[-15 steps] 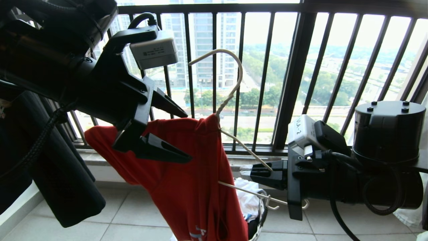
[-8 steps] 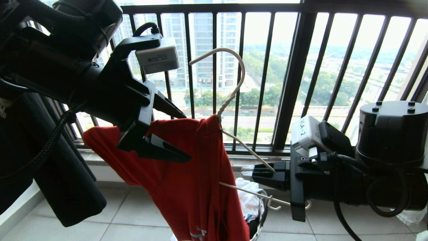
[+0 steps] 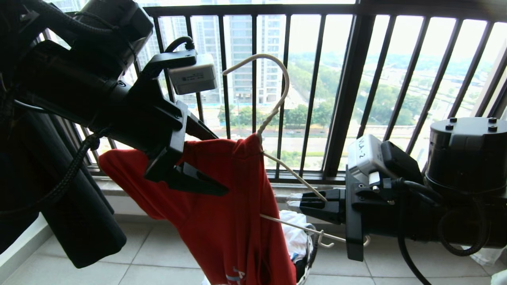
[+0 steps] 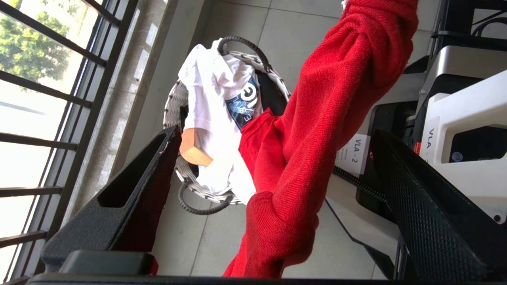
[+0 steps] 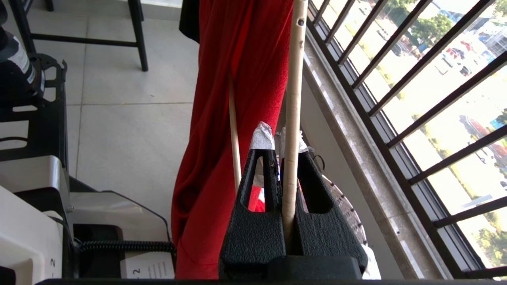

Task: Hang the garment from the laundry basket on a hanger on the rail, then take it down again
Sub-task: Hang the clothes on the clothes rack

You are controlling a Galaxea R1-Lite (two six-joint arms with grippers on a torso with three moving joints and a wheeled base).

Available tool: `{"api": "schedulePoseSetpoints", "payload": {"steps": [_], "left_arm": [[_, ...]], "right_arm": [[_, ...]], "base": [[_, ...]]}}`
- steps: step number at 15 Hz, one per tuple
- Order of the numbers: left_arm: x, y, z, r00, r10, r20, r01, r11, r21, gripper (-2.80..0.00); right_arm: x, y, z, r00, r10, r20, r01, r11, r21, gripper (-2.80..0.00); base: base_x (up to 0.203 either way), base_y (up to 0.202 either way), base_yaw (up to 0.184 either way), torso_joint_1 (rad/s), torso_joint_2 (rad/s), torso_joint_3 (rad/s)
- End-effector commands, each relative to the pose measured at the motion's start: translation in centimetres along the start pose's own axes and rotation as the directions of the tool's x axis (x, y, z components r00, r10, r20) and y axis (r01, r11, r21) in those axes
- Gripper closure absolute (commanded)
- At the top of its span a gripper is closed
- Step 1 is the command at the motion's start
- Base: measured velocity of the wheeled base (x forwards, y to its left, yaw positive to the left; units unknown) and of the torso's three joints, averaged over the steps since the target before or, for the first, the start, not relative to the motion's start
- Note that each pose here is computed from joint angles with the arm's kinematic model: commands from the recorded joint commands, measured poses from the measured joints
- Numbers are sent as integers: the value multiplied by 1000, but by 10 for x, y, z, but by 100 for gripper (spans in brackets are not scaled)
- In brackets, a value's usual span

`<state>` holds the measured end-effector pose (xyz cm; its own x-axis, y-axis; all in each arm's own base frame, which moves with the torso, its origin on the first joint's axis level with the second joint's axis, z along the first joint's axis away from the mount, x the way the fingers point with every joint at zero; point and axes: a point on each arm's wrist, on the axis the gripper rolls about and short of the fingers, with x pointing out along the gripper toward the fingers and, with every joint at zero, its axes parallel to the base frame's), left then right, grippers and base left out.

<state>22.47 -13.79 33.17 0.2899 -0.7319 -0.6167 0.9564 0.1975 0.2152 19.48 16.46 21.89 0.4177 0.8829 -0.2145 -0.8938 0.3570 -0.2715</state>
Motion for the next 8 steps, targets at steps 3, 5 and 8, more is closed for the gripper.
{"api": "schedulePoseSetpoints", "payload": {"steps": [3, 5, 8], "left_arm": [[2, 0, 0, 1000, -5, 0, 5, 1000, 4, -280], [2, 0, -1, 1000, -5, 0, 5, 1000, 3, -280], [1, 0, 0, 1000, -3, 2, 3, 1000, 4, 0]], "right_arm": [[0, 0, 1, 1000, 0, 8, 0, 1000, -4, 0], [0, -1, 1, 1000, 0, 8, 0, 1000, -4, 0], [1, -1, 1, 1000, -2, 8, 2, 1000, -4, 0]], "base": [[0, 0, 0, 0, 0, 0], [0, 0, 0, 0, 0, 0], [0, 0, 0, 0, 0, 0]]}}
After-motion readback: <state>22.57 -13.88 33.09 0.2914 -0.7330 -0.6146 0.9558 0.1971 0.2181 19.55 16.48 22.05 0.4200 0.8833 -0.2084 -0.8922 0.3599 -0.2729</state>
